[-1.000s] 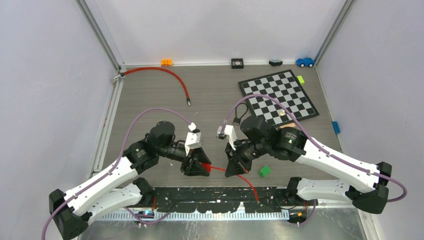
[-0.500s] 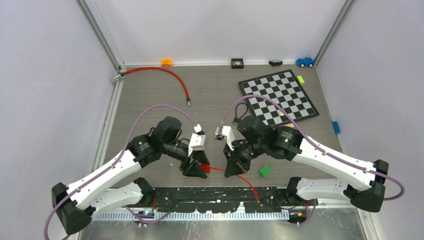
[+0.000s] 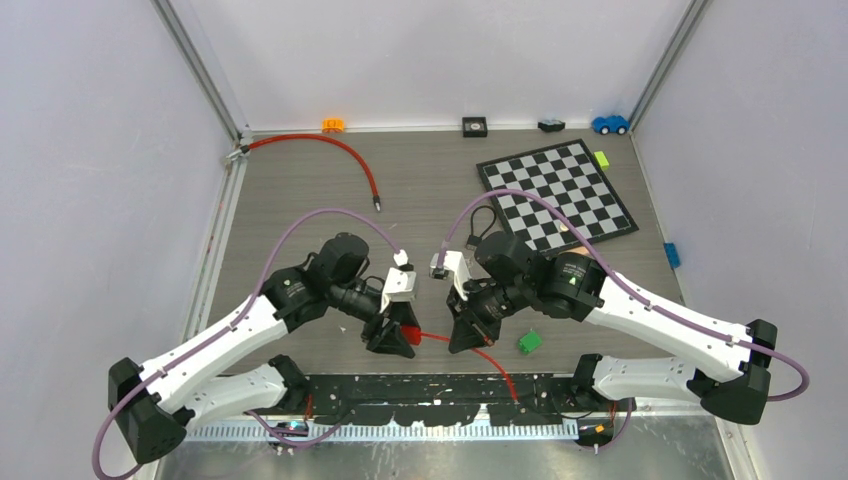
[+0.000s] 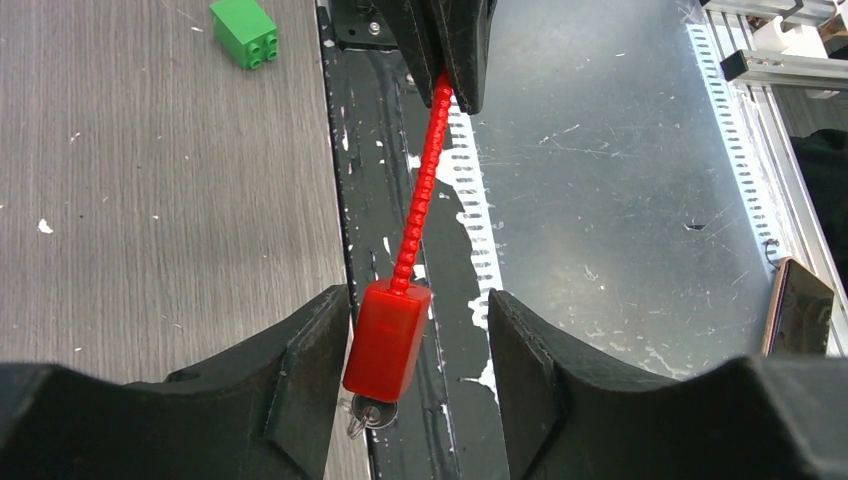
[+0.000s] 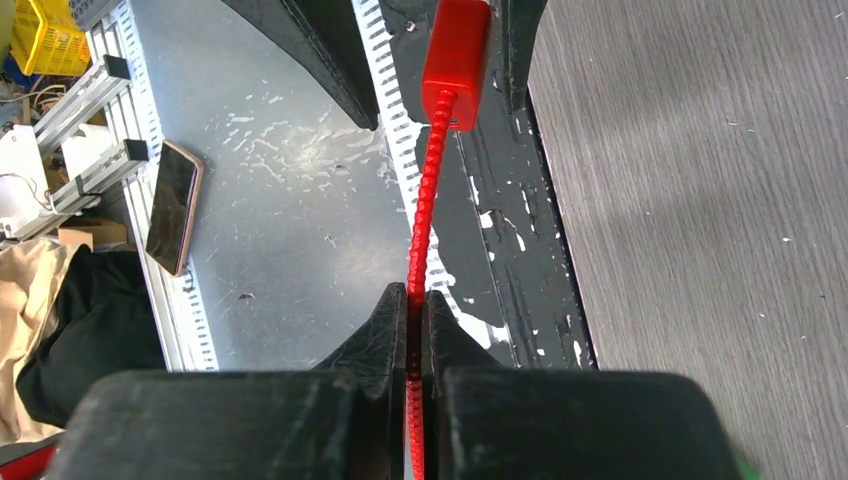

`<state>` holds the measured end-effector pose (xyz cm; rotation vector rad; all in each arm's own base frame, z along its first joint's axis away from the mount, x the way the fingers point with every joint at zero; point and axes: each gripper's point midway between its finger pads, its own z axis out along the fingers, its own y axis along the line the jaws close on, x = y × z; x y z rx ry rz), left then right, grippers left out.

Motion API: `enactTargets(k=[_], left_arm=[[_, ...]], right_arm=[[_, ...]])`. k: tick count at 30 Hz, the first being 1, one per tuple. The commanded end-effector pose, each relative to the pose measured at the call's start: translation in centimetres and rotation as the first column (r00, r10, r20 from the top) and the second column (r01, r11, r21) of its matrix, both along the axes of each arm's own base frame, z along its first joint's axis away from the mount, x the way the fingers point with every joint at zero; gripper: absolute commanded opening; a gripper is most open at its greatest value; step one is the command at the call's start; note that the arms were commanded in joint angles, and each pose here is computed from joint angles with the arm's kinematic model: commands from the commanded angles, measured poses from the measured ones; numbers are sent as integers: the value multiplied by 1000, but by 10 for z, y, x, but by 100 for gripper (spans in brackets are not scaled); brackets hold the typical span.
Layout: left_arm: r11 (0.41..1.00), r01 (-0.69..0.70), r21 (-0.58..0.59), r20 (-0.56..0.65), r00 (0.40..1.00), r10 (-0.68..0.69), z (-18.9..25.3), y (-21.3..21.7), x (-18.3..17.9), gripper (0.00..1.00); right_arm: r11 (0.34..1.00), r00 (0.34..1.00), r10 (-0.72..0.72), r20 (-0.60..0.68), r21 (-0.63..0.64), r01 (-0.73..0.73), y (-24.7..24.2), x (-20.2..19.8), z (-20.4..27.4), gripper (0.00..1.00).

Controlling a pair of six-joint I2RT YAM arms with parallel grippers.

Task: Lock with the key
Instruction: Pick up the lock from the center of the board.

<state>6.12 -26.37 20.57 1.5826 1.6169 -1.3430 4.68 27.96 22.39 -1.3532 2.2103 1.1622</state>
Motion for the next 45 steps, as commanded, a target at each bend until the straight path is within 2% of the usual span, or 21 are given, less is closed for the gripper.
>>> enactTargets(k=[1, 14, 16, 18, 19, 23, 30, 33, 37, 45], left_arm=[[999, 23, -43, 37, 999, -22, 17, -6, 1, 54], [998, 35, -43, 25, 999, -34, 14, -8, 0, 36], [999, 41, -36, 11, 999, -41, 13, -8, -1, 26], [999, 45, -23, -2, 999, -45, 12, -8, -2, 4], [999, 39, -7, -12, 999, -39, 10, -8, -1, 0], [999, 22, 32, -4, 1000, -22, 9, -6, 3, 0], [993, -108, -44, 77, 991, 111, 23, -13, 24, 0], [982, -172, -80, 107, 978, 180, 27, -12, 33, 0], [978, -191, -87, 132, 971, 201, 29, -6, 32, 0], [989, -142, -49, 145, 978, 148, 32, 6, 19, 0]], right_arm=[[997, 999, -5, 37, 79, 2, 9, 3, 18, 1], [998, 999, -17, 35, 67, 15, 12, 7, 16, 1], [997, 999, -18, 35, 72, 16, 12, 6, 17, 1], [997, 999, -23, 38, 80, 20, 12, 7, 19, 1], [996, 999, -29, 41, 82, 25, 11, 7, 19, 1], [992, 993, -87, 79, 95, 80, 9, 17, 27, 4], [958, 946, -254, 203, 189, 216, -6, 41, 41, 40], [945, 924, -297, 243, 212, 248, -16, 46, 47, 49], [952, 919, -291, 267, 173, 252, -32, 43, 42, 55], [970, 916, -240, 323, 37, 241, -51, 44, 15, 56]])
